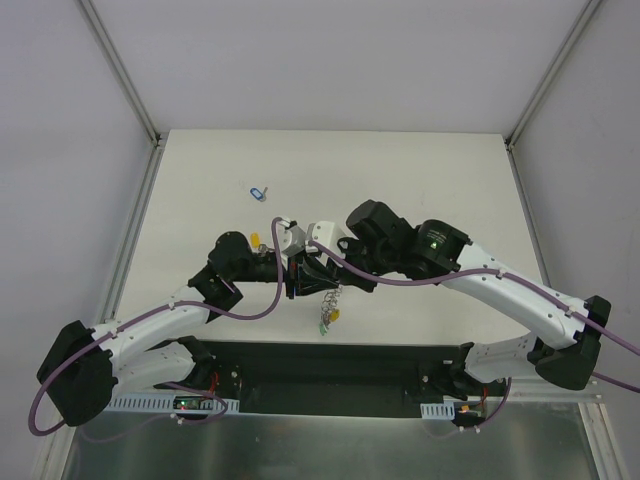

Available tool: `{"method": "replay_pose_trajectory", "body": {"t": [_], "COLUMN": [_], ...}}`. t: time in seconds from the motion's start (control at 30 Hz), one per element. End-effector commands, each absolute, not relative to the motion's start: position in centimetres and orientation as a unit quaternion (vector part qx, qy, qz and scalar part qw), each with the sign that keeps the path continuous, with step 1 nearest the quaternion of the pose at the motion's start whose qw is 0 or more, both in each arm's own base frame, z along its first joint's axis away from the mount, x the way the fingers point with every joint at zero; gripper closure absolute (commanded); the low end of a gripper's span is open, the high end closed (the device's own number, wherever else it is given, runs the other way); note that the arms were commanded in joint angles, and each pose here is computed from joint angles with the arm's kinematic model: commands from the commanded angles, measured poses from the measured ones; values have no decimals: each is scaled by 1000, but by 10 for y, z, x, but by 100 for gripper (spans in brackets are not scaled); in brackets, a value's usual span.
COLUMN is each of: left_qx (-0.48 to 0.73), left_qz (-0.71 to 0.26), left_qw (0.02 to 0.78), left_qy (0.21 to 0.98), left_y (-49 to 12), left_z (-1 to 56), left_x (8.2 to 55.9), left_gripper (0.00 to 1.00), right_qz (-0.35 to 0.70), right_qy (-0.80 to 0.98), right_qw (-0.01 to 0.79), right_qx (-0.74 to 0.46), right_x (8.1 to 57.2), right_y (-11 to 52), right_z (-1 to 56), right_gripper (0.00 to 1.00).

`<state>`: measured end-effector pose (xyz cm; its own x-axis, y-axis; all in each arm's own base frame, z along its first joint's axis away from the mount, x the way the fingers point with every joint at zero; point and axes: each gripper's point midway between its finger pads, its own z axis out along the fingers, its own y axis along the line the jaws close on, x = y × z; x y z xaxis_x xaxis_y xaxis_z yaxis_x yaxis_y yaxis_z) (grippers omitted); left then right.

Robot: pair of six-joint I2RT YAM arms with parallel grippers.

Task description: Put the keys on the keyring

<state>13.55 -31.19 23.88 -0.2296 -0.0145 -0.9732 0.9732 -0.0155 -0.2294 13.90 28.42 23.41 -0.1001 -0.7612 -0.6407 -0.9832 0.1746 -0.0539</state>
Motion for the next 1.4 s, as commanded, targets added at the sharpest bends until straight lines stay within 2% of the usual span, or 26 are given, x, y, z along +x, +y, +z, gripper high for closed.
{"method": "replay_pose_trajectory", "body": {"t": [0.0, 0.13, 0.37, 0.57, 0.9, 1.07, 1.37], "left_qx": [456, 457, 453, 431, 358, 313, 279], "left_qz": [-570, -571, -567, -553, -528, -536, -578], "left_qw": [459, 457, 460, 478, 556, 595, 601], "left_qy": [506, 507, 511, 529, 533, 510, 476], "left_y": [-313, -313, -313, -309, -292, -284, -282], "left_z": [268, 268, 268, 265, 279, 302, 331], "left_x": [129, 128, 131, 139, 157, 163, 160], "left_gripper": [82, 85, 100, 100, 100, 100, 100], "right_qz": [226, 226, 230, 248, 365, 429, 469], "right_qy": [702, 702, 701, 703, 695, 663, 618], "right_qw": [303, 301, 295, 317, 403, 462, 486], "right_qx": [-603, -605, -607, -587, -470, -404, -404], "right_x": [138, 138, 136, 139, 156, 167, 167], "right_y": [294, 294, 295, 301, 299, 293, 299], "right_z": [250, 249, 247, 252, 282, 295, 308], "right_gripper": [99, 99, 99, 95, 64, 63, 65]}}
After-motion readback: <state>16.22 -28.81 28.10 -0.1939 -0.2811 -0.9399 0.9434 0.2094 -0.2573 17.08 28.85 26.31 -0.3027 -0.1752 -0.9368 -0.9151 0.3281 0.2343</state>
